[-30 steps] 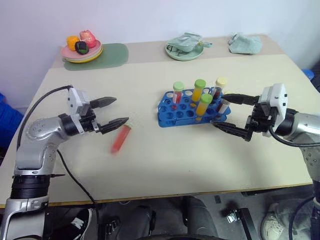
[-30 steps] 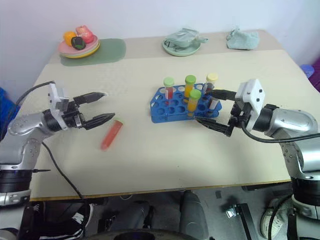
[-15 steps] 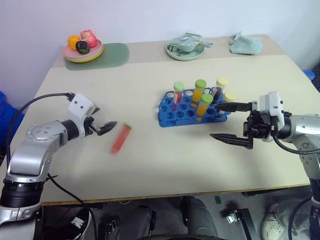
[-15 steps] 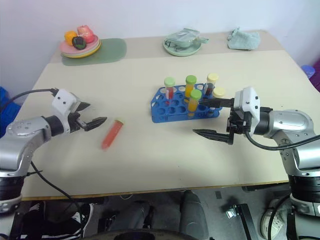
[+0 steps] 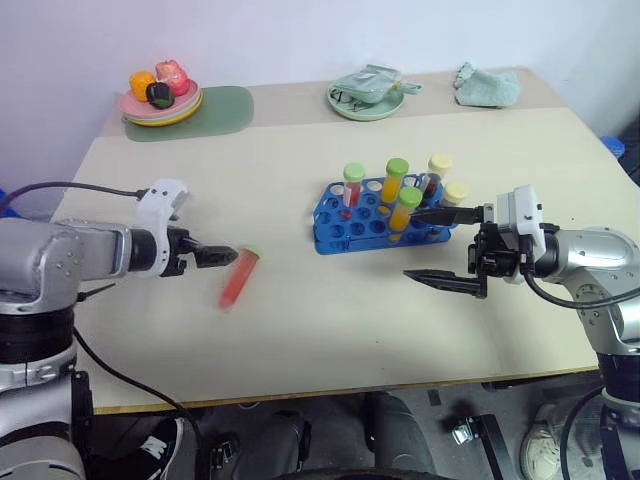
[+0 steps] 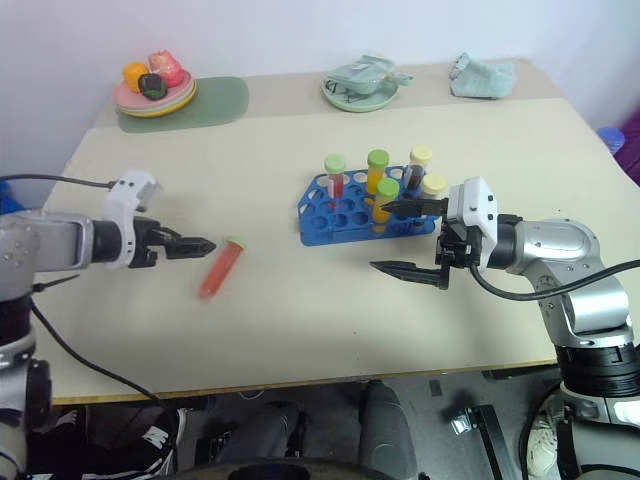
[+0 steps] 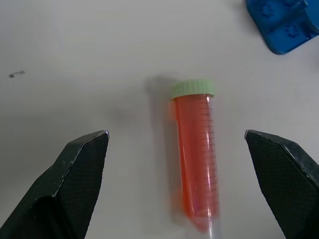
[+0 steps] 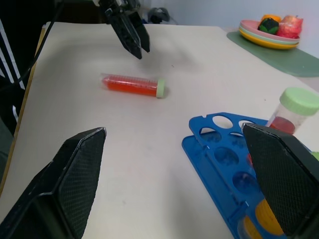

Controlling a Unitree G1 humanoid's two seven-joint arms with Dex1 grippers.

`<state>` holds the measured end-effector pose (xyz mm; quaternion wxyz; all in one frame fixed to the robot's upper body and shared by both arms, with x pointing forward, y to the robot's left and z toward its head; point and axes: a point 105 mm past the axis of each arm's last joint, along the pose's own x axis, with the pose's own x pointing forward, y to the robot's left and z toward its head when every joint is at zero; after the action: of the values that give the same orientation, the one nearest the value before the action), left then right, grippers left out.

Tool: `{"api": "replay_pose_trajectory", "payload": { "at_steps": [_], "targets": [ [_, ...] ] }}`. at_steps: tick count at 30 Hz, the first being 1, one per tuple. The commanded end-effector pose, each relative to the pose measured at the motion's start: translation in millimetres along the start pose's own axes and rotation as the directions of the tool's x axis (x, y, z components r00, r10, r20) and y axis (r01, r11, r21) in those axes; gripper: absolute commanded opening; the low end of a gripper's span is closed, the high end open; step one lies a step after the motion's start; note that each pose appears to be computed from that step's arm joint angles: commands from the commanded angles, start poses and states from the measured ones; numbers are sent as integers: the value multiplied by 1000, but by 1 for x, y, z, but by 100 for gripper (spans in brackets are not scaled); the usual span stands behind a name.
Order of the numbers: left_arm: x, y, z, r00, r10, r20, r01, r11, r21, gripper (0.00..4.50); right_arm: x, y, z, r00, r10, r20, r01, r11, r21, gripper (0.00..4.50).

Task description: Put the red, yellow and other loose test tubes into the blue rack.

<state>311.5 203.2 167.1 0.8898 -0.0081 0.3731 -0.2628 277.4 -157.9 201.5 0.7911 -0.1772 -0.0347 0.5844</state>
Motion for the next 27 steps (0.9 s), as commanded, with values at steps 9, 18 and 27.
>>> {"api": "replay_pose_trajectory", "payload": {
  "at_steps": [9,18,27],
  "targets": [
    [3,-8,-6,968,-27,-249,36,999,33,450,4,4,8,1000,20,18,-20,1000,-18,447],
    [24,-7,-4,946,-15,-323,11,1000,-14,450,2,2,6,1000,16,8,-16,1000,-17,447],
    [49,-18,14,943,-18,-332,10,1000,-24,450,2,2,4,1000,11,2,-11,1000,-19,447]
  ]
}}
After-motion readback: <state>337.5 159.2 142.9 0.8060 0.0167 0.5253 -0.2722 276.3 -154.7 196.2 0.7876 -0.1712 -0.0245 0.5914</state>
